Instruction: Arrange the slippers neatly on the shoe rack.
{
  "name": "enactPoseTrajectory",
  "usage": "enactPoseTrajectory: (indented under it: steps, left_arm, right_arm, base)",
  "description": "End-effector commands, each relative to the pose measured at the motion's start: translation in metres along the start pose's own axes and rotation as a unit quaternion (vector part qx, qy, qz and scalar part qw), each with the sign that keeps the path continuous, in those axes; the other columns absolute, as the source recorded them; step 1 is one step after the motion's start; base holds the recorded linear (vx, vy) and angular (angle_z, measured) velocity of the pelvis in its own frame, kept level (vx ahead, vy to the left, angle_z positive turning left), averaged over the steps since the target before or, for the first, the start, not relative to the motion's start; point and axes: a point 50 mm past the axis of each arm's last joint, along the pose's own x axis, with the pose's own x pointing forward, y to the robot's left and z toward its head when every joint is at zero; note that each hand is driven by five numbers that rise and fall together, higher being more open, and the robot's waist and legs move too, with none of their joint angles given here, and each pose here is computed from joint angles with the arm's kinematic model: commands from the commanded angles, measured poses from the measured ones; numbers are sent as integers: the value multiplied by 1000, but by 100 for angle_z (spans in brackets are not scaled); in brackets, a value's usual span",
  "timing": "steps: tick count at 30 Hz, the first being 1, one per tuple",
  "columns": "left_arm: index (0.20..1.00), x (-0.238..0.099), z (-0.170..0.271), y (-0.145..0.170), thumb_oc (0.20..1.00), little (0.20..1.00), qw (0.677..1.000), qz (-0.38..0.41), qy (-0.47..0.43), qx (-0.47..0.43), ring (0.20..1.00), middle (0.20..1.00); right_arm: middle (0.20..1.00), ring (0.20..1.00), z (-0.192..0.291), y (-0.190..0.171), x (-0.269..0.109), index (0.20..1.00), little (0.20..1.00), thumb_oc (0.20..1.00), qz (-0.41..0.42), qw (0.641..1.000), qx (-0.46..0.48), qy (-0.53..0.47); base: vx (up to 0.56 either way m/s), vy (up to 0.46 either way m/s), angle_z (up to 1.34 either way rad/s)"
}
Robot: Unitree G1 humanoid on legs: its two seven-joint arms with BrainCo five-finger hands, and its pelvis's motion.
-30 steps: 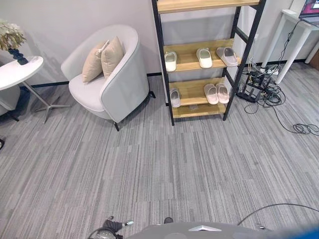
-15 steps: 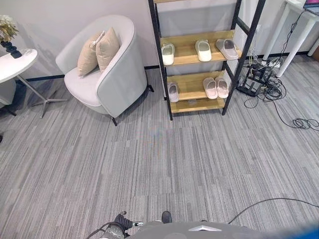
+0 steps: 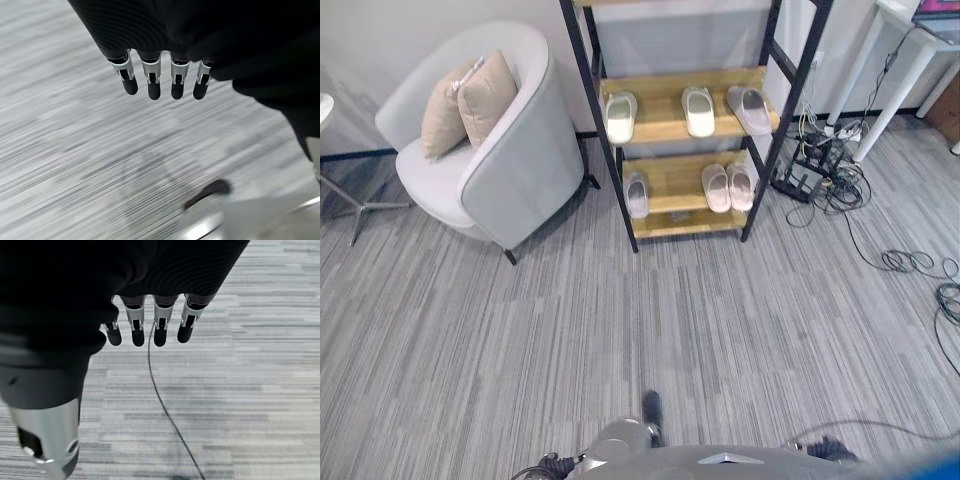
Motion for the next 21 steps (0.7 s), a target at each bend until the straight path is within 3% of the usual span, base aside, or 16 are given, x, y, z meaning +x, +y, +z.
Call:
enactPoseTrajectory:
  steps: [1,7,15,21]
  left_arm:
    - [1000,4,27,20,1000,1000,998,39,-45,-2,1000,1000]
    - [1000,4,38,21,1000,1000,997,36,-66,28,1000,1000]
    - [1000,2,28,4,1000,1000,999,8,-47,18,1000,1000]
    - [1000,0,51,-2,1000,1000,996,7,-85,-1,1000,1000]
  right_arm:
    - [1000,1000,35,-15,3,1000,1000,1000,-16,999,-3,-50]
    - [1000,1000,37,-16,3,1000,1000,1000,-14,998,5,-55]
    - [1000,1000,15,-18,4,1000,1000,1000,-15,1000,14,-20]
    - [1000,1000,47,-45,6,1000,1000,1000,-60,996,-1,-74]
  base:
    - [329,448,50]
    - [270,85,51]
    - [247,-316,38]
    - [58,-260,41]
